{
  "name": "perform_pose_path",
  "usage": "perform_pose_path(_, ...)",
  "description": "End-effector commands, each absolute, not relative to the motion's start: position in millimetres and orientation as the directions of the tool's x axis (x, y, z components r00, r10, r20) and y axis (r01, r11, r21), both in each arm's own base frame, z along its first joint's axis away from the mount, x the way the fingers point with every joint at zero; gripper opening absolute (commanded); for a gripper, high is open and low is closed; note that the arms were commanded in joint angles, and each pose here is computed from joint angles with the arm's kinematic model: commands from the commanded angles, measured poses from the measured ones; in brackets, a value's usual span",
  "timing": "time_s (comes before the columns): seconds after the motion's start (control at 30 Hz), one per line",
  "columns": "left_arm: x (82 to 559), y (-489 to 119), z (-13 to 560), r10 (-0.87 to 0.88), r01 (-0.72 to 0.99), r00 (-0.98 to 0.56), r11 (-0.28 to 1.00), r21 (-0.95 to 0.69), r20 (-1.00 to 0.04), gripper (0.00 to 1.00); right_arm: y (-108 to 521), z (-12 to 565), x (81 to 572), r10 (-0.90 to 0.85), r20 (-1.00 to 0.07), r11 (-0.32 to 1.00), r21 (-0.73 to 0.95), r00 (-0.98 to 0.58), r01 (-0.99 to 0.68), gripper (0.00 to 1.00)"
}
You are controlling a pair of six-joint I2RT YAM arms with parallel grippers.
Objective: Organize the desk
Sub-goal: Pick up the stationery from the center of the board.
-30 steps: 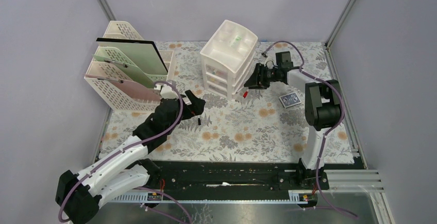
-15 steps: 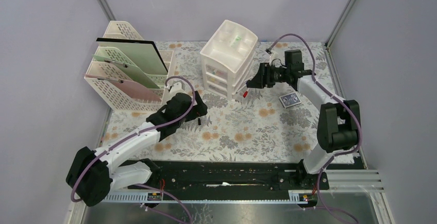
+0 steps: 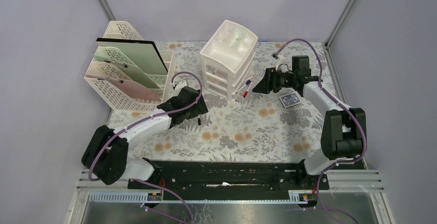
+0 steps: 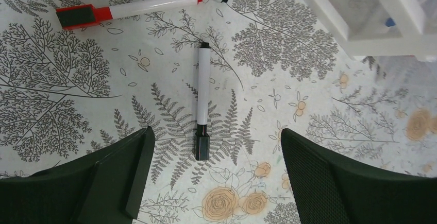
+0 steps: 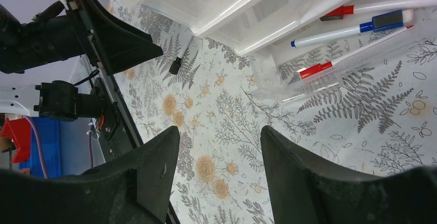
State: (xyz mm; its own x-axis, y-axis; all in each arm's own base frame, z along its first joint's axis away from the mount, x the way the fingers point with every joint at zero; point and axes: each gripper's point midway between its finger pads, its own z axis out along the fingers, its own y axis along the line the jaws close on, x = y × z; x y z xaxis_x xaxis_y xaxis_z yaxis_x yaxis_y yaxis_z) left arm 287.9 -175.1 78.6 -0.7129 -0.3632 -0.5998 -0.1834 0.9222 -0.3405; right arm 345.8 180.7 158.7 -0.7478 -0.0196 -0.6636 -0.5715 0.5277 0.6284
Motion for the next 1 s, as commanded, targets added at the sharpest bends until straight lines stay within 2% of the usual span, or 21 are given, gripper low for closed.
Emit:
perform_pose_path(0.0, 303, -180, 82, -0.35, -0.187, -0.73, 0.928, -0.322, -0.586, 0.95, 180, 178, 345, -0.017, -0.726, 0.503, 0.588, -0.687, -0.634, 0.66)
perform_pose_path(0.07, 304, -180, 72, -0.326, -0.191, -0.754, 0.94, -0.284, -0.57, 0.93, 180, 178, 345, -0.017, -0.726, 0.503, 0.588, -0.687, -0.634, 0.66)
perform_pose_path(0.13, 306, -177, 64, -0.313, -0.208, -0.768, 0.947, -0.245, -0.559, 0.86, 180, 178, 345, -0.017, -0.727, 0.503, 0.588, -0.687, -0.634, 0.66)
perform_pose_path(0.33, 305, -169, 39, -0.283, -0.263, -0.823, 0.958, -0.111, -0.493, 0.52, 179, 176, 345, -0.012, -0.725, 0.502, 0.591, -0.689, -0.631, 0.66)
perform_pose_path(0.8, 304, -174, 14, -0.222, -0.222, -0.875, 0.974, -0.051, -0.43, 0.35, 179, 179, 345, -0.007, -0.727, 0.492, 0.596, -0.687, -0.635, 0.66)
perform_pose_path(0.87, 304, -173, 12, -0.212, -0.214, -0.879, 0.976, -0.044, -0.427, 0.3, 180, 181, 345, -0.009, -0.73, 0.486, 0.594, -0.683, -0.641, 0.66)
perform_pose_path(0.97, 302, -173, 11, -0.203, -0.205, -0.883, 0.978, -0.04, -0.423, 0.14, 181, 186, 341, -0.014, -0.74, 0.468, 0.589, -0.672, -0.658, 0.66)
